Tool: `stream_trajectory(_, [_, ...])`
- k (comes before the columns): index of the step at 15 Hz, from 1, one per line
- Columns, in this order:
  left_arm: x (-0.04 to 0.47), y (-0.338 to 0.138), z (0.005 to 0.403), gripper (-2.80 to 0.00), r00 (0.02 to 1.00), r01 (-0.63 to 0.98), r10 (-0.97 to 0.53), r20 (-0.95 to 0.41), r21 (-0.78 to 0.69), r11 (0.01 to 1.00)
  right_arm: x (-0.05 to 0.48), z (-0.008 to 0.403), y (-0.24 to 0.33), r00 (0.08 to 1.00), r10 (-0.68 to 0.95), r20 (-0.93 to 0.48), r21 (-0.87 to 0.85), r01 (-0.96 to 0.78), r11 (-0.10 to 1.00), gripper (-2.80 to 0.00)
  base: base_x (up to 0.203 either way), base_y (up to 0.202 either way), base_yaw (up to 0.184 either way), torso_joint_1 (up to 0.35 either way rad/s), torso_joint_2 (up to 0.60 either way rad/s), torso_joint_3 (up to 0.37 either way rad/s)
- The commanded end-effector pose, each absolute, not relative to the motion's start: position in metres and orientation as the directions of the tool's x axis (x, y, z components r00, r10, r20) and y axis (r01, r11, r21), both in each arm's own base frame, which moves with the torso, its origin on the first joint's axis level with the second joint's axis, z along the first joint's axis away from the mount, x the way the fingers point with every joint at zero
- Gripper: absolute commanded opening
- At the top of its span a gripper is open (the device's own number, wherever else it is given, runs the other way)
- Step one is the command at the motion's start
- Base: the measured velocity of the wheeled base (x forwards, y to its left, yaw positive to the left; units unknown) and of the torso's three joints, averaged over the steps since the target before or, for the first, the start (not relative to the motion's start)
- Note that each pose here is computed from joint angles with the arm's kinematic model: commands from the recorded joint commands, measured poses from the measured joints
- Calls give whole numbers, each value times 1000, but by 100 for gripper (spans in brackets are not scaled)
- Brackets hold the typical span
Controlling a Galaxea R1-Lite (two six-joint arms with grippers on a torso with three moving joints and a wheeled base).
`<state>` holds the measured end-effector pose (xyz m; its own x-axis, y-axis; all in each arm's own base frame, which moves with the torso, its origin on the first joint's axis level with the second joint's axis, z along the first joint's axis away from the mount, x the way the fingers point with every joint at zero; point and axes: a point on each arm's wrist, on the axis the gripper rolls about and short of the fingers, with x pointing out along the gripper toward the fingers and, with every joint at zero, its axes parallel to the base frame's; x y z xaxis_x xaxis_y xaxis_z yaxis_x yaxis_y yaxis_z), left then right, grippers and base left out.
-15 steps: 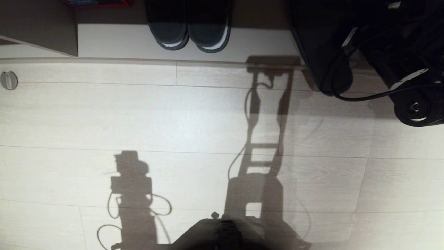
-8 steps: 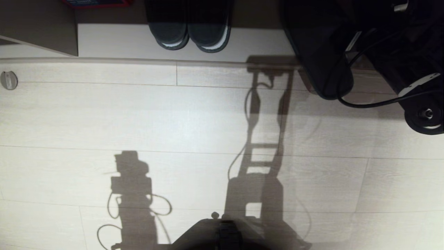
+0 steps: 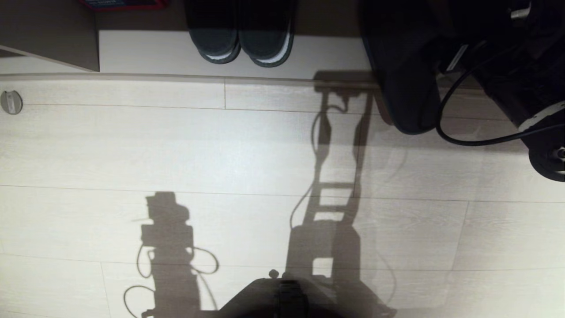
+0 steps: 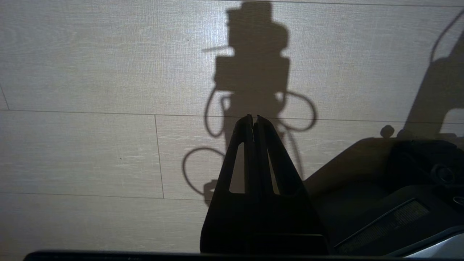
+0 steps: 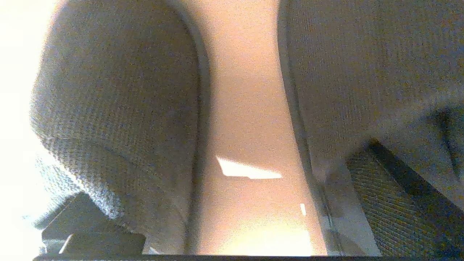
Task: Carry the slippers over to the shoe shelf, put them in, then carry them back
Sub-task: Place the slippers into the shoe cabinet
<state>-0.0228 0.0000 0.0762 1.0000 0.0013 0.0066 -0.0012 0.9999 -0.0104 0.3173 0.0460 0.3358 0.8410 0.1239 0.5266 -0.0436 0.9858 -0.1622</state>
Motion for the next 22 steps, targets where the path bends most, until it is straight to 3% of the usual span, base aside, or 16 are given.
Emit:
stream_trajectory(1, [-23, 0, 76, -280, 1000, -3, 3, 9, -11, 1000, 314, 331, 45, 849, 114, 515, -164, -33, 986, 0, 0, 0, 0, 0, 0, 0])
stream_trajectory(22, [-23, 0, 76, -280, 1000, -3, 3, 9, -11, 1000, 295, 321, 53, 834, 247, 493, -169, -187, 968, 0, 0, 0, 0, 0, 0, 0])
